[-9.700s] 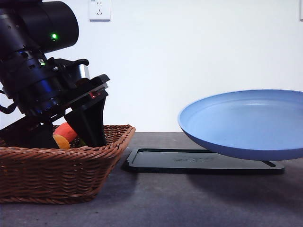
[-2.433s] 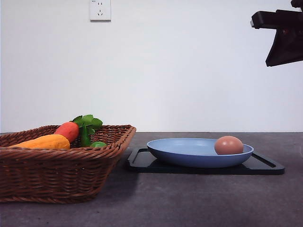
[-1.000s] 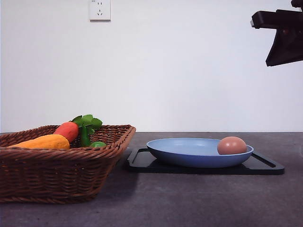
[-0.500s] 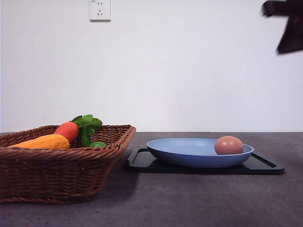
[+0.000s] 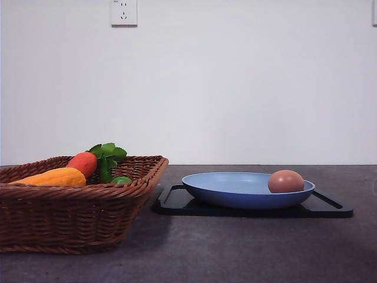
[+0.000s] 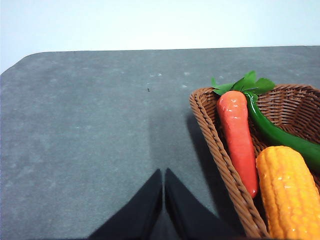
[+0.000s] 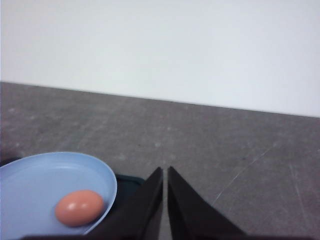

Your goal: Transfer egg from basket to plate and serve

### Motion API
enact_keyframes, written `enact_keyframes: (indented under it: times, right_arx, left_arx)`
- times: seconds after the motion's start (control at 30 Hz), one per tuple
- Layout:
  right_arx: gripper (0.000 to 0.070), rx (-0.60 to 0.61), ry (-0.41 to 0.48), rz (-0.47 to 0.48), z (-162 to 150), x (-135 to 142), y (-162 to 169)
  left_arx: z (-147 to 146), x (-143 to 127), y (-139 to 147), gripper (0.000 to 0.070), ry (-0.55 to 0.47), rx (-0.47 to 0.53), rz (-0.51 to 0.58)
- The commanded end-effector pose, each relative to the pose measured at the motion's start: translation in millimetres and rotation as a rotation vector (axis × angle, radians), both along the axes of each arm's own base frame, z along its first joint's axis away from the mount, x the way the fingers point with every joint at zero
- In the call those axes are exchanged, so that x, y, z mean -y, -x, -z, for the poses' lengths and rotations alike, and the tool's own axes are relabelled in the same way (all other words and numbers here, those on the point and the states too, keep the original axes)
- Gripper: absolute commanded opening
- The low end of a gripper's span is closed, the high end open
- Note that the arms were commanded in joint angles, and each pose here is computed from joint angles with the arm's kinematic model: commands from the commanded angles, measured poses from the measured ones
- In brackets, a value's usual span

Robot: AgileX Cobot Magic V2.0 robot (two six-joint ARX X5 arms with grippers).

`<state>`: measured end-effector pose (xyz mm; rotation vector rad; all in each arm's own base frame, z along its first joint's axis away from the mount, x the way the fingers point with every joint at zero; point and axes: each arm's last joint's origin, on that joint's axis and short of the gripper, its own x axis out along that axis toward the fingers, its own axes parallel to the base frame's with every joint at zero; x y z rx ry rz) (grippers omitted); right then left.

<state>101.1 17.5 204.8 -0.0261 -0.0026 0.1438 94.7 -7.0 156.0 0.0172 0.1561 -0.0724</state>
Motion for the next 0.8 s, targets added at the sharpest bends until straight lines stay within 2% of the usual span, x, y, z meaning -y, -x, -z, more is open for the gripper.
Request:
enact_keyframes:
  times: [0.0,0.23,0.77]
  right_arx:
    - [0.0,0.014,0.005,0.007,4,2,1]
    - [0.0,0.017,0.004,0.047,23,9,5]
    - [0.0,-0.173,-0.044,0.002,55,9,5]
  left_arx:
    - [9,0,-1,0.0,0.002,-0.028,-0.003]
    - [9,0,-1,0.0,0.002,-0.028,-0.003]
    - [10,0,-1,0.0,0.002,-0.029,-0.003]
